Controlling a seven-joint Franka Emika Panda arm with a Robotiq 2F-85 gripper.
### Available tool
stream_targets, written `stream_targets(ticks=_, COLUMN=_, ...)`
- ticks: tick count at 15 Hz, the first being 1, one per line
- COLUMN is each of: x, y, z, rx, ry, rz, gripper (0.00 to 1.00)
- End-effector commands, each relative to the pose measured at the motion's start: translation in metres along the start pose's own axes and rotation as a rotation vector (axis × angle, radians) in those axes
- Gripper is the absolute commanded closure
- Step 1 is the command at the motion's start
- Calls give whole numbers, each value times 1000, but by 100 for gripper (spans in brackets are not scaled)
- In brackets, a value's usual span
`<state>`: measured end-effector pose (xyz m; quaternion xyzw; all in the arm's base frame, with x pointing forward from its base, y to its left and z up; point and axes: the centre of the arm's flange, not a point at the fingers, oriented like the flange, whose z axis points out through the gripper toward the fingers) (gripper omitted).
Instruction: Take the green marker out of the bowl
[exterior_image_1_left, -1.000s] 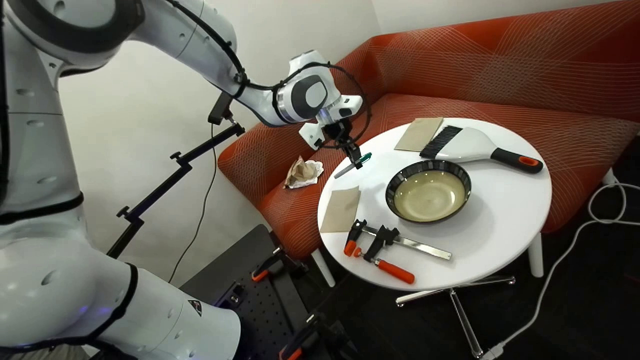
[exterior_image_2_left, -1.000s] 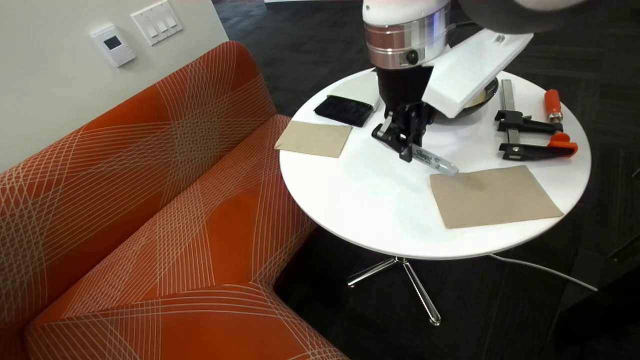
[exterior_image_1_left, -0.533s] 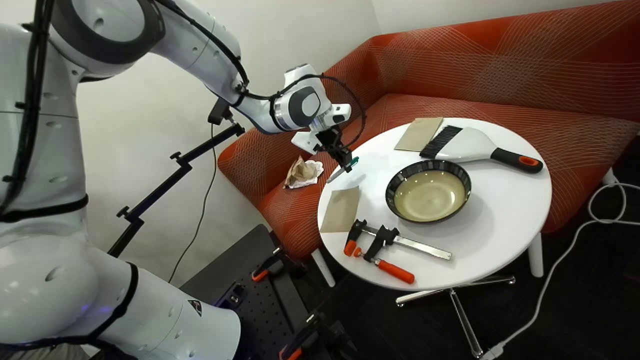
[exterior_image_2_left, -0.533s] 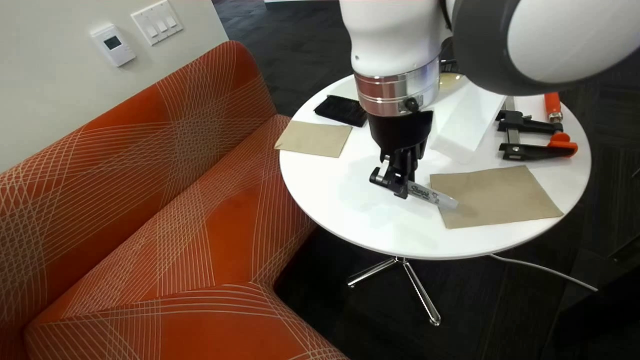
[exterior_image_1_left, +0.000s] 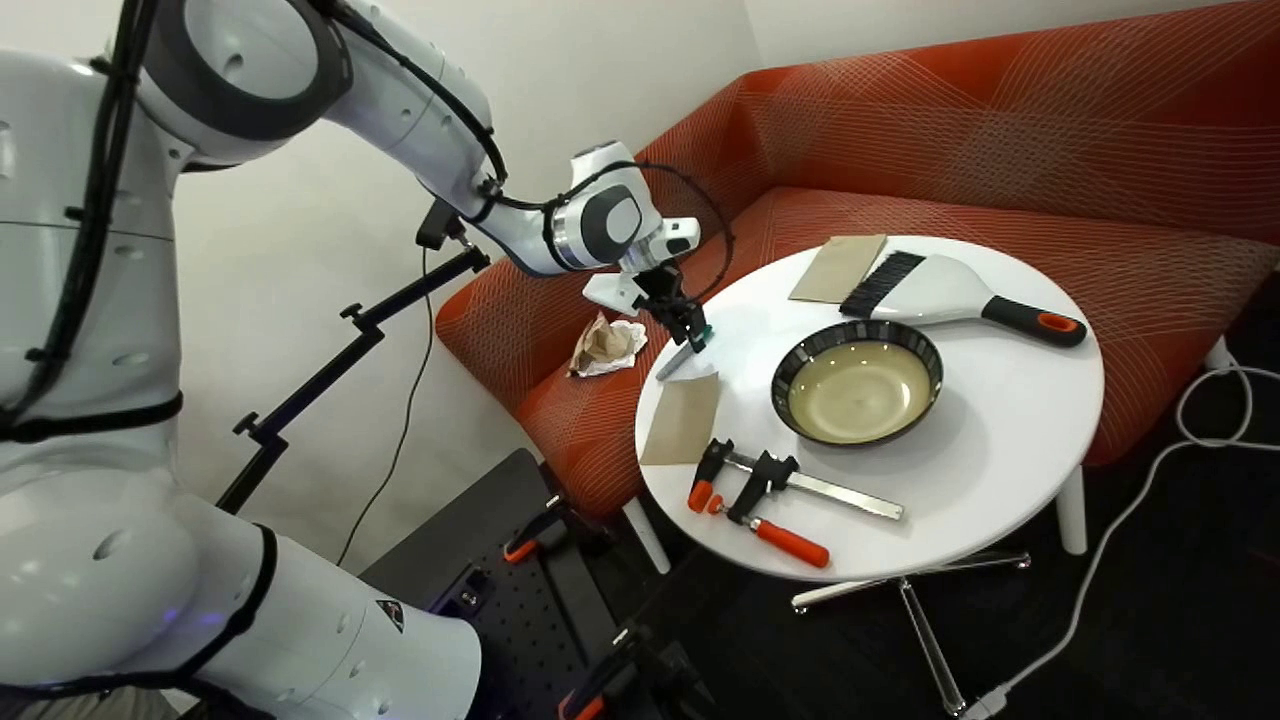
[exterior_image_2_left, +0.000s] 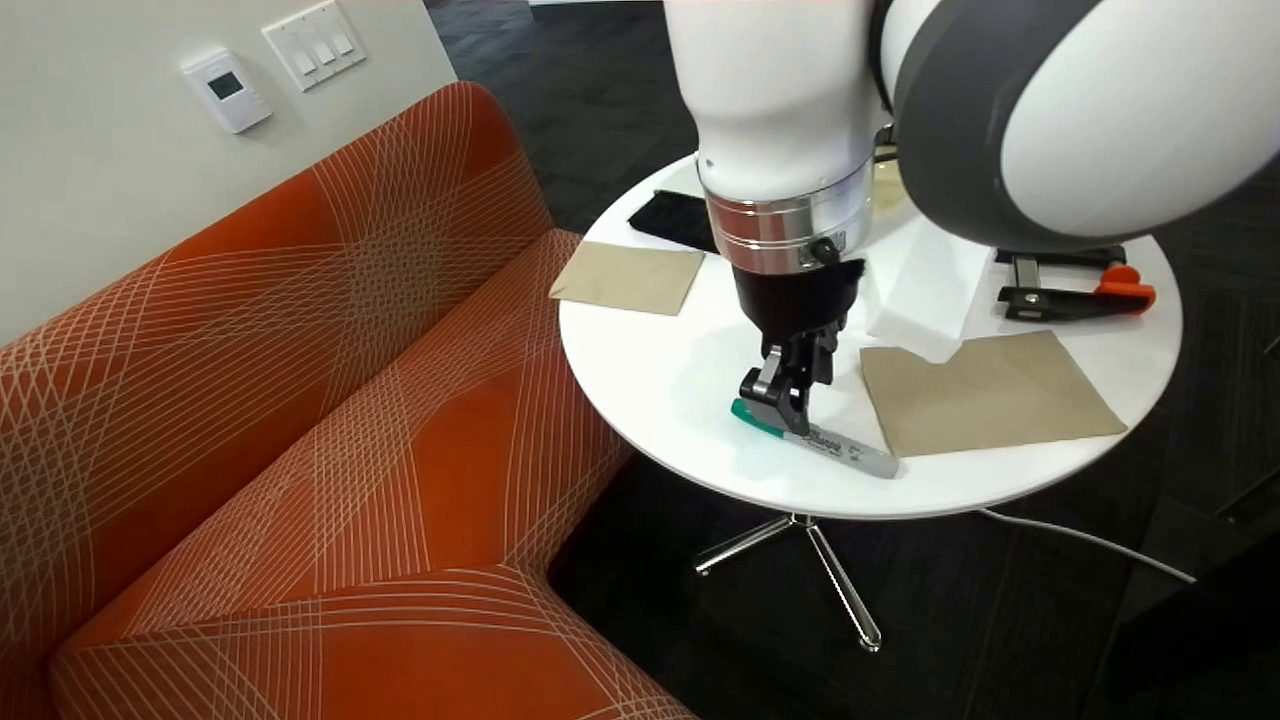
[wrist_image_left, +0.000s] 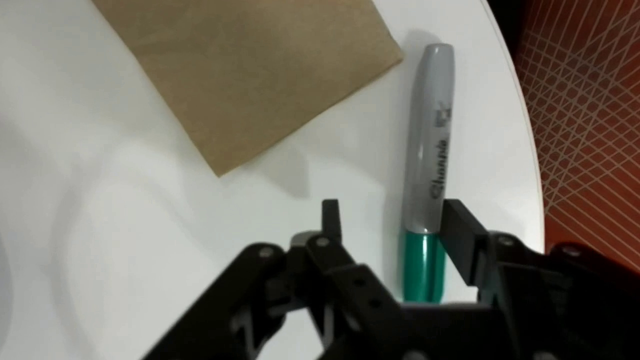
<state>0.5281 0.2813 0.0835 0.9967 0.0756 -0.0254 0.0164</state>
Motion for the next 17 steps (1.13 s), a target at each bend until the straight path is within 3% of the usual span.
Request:
stream_targets(ticks=1, x=4, y=-2, z=-6, rx=9, ry=40, rz=-19, gripper=13)
stream_targets(ticks=3, x=3, y=-1, z=-12, rx=19, ry=50, rz=-12, gripper=1)
stream_targets(ticks=13, x=-13, y=7, z=-53, rx=20, ry=46, rz=-9, gripper=0)
stream_targets(ticks=14, x=1, y=0, z=-33, rx=19, ry=57, rz=-4, gripper=0)
stream_targets(ticks=17, x=0, y=1, z=-33, rx=18, ry=56, rz=-4, gripper=0)
